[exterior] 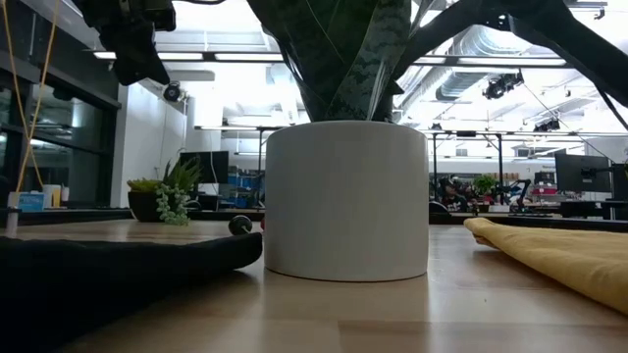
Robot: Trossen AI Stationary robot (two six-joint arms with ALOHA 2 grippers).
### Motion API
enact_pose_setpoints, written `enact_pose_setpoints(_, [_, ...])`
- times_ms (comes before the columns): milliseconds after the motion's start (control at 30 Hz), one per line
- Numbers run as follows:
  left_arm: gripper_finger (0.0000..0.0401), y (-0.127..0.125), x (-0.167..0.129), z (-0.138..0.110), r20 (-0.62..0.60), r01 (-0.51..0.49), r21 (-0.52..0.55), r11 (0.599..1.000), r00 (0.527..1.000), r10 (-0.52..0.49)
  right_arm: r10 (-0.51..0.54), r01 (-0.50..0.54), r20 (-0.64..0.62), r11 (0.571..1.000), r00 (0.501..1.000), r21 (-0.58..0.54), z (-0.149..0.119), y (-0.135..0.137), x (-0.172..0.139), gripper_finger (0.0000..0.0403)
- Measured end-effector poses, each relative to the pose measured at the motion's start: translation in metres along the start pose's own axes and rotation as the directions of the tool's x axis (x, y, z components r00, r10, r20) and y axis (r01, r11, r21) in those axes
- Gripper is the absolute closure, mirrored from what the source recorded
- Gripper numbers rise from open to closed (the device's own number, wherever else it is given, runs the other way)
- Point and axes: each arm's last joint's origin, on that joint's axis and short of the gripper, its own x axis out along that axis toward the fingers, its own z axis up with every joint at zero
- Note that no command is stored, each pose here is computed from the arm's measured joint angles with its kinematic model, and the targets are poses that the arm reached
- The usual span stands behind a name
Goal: Pick and placing Produce into tupperware
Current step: Put the croissant into the transparent container
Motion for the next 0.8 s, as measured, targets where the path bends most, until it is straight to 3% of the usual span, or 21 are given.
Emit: enact_pose_setpoints(800, [0.04, 0.0, 0.0001, 0.0, 0.0, 0.0, 0.0, 1.0, 1.0, 0.0, 0.015, -0.015, -0.015, 1.0, 1.0, -0.023, -0.0016, -0.0006, -0.0009, 0.0192])
